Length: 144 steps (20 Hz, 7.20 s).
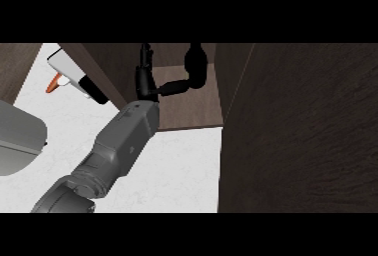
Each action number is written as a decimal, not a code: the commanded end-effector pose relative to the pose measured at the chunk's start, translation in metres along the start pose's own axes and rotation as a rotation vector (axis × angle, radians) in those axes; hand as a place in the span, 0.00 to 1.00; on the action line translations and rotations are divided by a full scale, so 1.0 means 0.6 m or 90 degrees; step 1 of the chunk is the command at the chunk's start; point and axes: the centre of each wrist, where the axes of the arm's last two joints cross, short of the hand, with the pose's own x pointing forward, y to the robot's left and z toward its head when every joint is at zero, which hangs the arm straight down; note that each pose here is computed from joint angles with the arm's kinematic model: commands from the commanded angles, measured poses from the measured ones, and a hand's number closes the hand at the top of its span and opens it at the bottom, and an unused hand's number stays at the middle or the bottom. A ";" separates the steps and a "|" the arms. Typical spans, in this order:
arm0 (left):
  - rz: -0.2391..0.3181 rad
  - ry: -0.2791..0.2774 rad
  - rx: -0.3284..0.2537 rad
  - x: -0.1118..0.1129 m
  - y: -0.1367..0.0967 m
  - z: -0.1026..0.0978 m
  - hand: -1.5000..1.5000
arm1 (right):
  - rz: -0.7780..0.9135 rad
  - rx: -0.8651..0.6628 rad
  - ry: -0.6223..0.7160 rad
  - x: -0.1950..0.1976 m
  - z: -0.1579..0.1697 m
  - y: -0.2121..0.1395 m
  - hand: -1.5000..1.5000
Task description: Pick up the wine, place it into the cabinet and close the cabinet
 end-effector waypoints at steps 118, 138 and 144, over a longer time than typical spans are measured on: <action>0.181 -0.054 -0.124 0.225 0.466 0.347 0.00 | -0.156 0.312 0.091 0.050 0.060 0.217 1.00; 0.242 -0.041 -0.155 0.243 0.451 0.284 0.00 | -0.079 0.267 0.057 0.042 -0.059 0.290 1.00; 0.253 -0.038 -0.153 0.246 0.440 0.278 0.00 | -0.077 0.248 0.044 0.049 -0.140 0.311 1.00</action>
